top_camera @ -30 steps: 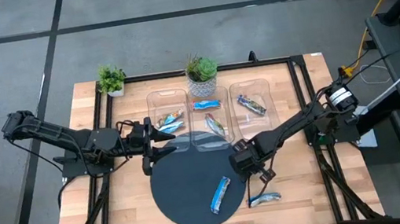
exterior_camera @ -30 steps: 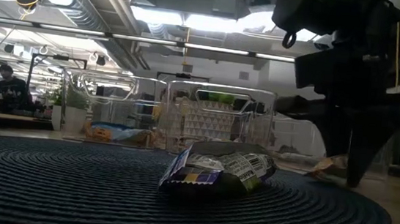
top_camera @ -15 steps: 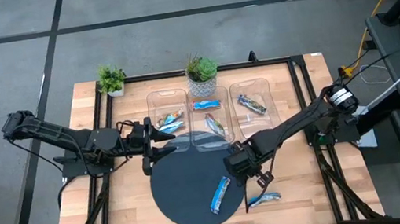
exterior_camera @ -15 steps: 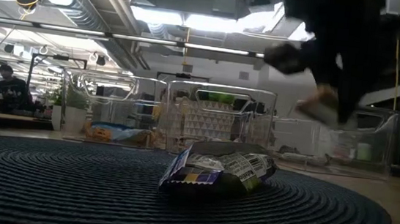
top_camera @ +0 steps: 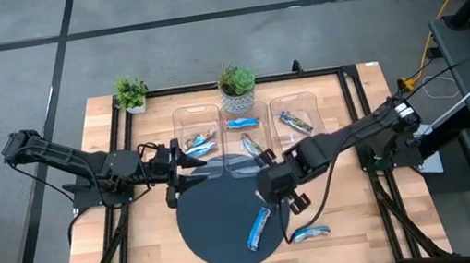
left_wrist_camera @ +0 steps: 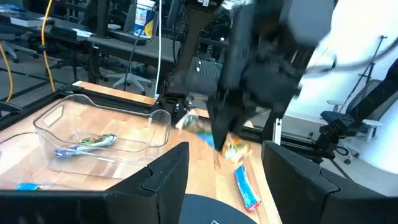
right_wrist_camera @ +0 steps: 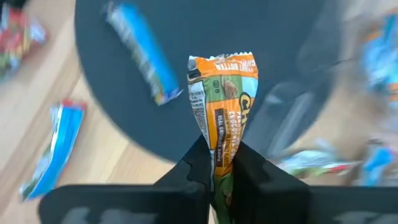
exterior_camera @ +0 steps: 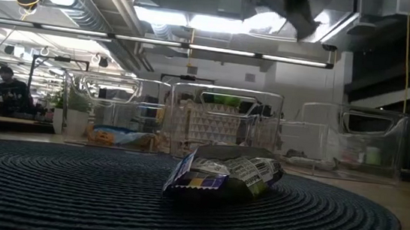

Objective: Pick and place Granola Bars by type
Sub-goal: Put the yellow granola bar into the left transparent bin

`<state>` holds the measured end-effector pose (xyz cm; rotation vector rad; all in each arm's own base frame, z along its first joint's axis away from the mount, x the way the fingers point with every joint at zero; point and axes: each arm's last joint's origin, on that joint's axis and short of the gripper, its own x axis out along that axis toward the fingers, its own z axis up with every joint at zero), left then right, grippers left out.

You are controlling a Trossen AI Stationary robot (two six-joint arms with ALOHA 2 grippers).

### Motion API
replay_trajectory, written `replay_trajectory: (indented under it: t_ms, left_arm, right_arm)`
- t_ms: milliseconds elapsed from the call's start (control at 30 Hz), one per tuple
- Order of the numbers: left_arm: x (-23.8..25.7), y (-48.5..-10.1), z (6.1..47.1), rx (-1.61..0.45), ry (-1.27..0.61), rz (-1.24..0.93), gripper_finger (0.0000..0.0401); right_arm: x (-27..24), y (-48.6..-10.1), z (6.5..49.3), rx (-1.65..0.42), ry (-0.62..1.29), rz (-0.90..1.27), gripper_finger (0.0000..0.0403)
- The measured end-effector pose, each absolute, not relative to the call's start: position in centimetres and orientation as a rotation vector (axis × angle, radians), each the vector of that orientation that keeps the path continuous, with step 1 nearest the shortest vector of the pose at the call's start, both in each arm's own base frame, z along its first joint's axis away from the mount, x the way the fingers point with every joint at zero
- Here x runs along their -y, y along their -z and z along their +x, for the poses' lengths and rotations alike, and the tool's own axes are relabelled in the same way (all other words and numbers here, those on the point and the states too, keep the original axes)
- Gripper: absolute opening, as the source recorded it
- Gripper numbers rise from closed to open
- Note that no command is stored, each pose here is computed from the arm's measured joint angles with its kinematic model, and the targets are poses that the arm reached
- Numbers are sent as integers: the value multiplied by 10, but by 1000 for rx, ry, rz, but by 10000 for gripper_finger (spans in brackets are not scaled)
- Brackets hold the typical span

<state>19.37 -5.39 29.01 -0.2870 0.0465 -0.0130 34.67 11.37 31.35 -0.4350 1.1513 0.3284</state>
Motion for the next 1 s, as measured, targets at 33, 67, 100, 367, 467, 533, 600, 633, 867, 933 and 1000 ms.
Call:
replay_trajectory:
  t_ms: [33, 67, 100, 367, 467, 533, 600, 633, 867, 933, 1000]
  left_arm:
    - [54, -290, 194, -47, 13, -287, 194]
    - [54, -290, 194, -47, 12, -283, 194]
    - [54, -290, 194, -47, 12, -275, 194]
    - [57, -281, 203, -86, 25, -196, 194]
    - [59, -277, 210, -93, -1, -168, 194]
    - [60, -274, 215, -84, -27, -154, 194]
    - [60, -272, 220, -72, -68, -134, 194]
    - [60, -272, 221, -57, -89, -124, 194]
    - [54, -282, 227, 74, -157, -102, 195]
    - [53, -285, 227, 99, -160, -93, 195]
    - [53, -287, 227, 116, -158, -90, 195]
  right_arm:
    - [-112, -322, 348, -1128, -315, -427, 34]
    - [-110, -330, 350, -1102, -299, -417, 35]
    - [-108, -338, 351, -1075, -270, -405, 38]
    - [-77, -392, 355, -803, -123, -269, 39]
    - [-63, -407, 349, -679, -111, -211, 31]
    - [-56, -416, 347, -592, -97, -189, 33]
    - [-52, -424, 344, -508, -84, -169, 43]
    - [-50, -428, 343, -466, -89, -160, 50]
    - [-49, -429, 349, -296, -112, -126, 48]
    - [-50, -427, 352, -270, -126, -111, 39]
    - [-49, -423, 354, -246, -140, -101, 33]
